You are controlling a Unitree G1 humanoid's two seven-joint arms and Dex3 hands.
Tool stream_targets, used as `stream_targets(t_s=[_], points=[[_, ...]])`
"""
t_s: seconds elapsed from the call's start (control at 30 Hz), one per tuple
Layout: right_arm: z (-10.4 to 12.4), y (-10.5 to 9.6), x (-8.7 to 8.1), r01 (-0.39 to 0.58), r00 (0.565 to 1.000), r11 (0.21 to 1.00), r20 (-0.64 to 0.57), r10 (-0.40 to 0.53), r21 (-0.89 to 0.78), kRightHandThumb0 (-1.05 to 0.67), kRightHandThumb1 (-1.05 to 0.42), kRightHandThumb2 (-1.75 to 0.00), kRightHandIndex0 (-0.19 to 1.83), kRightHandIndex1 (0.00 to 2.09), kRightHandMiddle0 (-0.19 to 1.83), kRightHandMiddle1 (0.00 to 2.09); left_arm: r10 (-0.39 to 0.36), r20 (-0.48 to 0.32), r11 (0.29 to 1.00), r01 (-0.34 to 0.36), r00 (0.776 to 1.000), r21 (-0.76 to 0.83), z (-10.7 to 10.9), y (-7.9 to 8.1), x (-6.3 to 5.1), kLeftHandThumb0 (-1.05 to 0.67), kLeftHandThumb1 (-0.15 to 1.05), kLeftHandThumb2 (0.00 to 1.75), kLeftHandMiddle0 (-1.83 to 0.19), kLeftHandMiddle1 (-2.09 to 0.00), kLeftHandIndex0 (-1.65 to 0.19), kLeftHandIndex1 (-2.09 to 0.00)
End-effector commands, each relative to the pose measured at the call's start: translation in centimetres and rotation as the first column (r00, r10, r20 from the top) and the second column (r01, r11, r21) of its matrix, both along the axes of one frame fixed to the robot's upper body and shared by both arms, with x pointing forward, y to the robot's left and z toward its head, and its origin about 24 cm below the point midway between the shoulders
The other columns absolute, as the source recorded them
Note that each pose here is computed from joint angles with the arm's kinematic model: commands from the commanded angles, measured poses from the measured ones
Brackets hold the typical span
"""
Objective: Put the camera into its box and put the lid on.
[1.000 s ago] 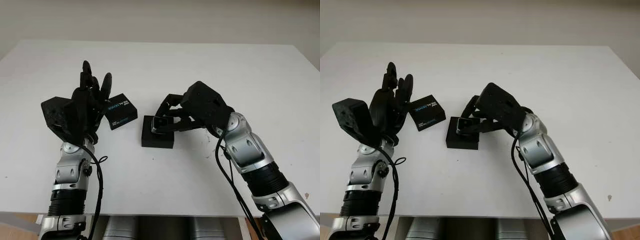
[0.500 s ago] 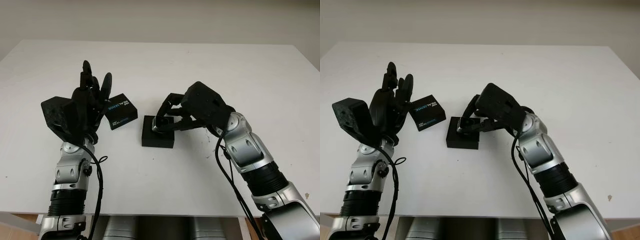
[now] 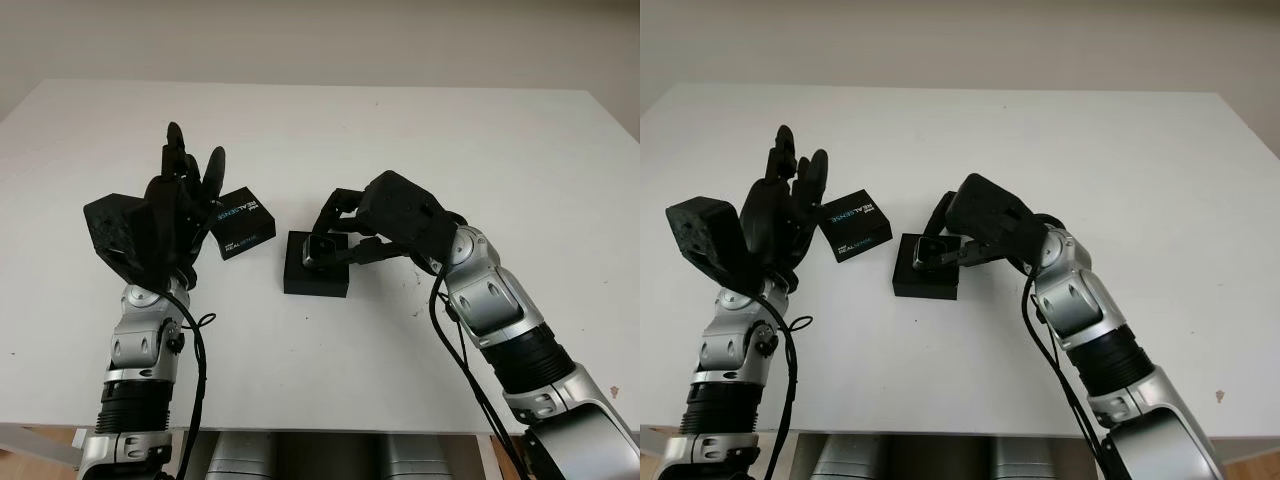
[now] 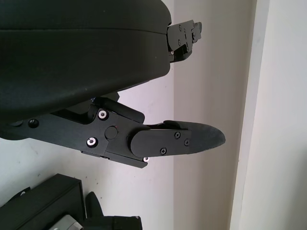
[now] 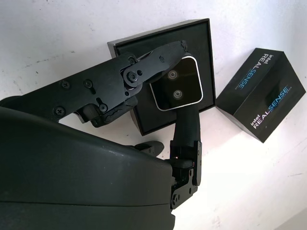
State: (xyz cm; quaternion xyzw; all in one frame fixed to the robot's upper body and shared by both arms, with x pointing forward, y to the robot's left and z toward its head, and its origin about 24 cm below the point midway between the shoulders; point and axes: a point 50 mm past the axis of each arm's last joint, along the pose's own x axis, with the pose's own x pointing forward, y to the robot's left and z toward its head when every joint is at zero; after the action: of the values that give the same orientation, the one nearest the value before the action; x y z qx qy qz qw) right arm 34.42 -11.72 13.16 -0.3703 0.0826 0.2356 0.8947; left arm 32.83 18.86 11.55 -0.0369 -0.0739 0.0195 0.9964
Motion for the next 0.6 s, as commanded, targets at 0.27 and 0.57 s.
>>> stream_targets(t_s=[0.27,0.57], points=[[-0.52,-0.33,-0.44,-0.005,1.000,0.998,0.021,0.006,-0.057,-0.37,-0.96,-0.05,0.43,0.08,0.32,1.77,0.006,0.016,1.000,-0.006,1.000,-0.016,0.21,-0.25,-0.46,-0.68,1.05,0.38,0.19,0.00,0.19,0.00],[-0.55,-0.46,-0.60,0.012,0.999,0.995,0.038,-0.008,-0.102,-0.38,-0.96,-0.05,0.43,0.07,0.32,1.74,0.006,0.017,1.000,-0.005,1.000,-0.013,0.21,-0.37,-0.62,-0.69,1.05,0.38,0.19,0.00,0.19,0.00]])
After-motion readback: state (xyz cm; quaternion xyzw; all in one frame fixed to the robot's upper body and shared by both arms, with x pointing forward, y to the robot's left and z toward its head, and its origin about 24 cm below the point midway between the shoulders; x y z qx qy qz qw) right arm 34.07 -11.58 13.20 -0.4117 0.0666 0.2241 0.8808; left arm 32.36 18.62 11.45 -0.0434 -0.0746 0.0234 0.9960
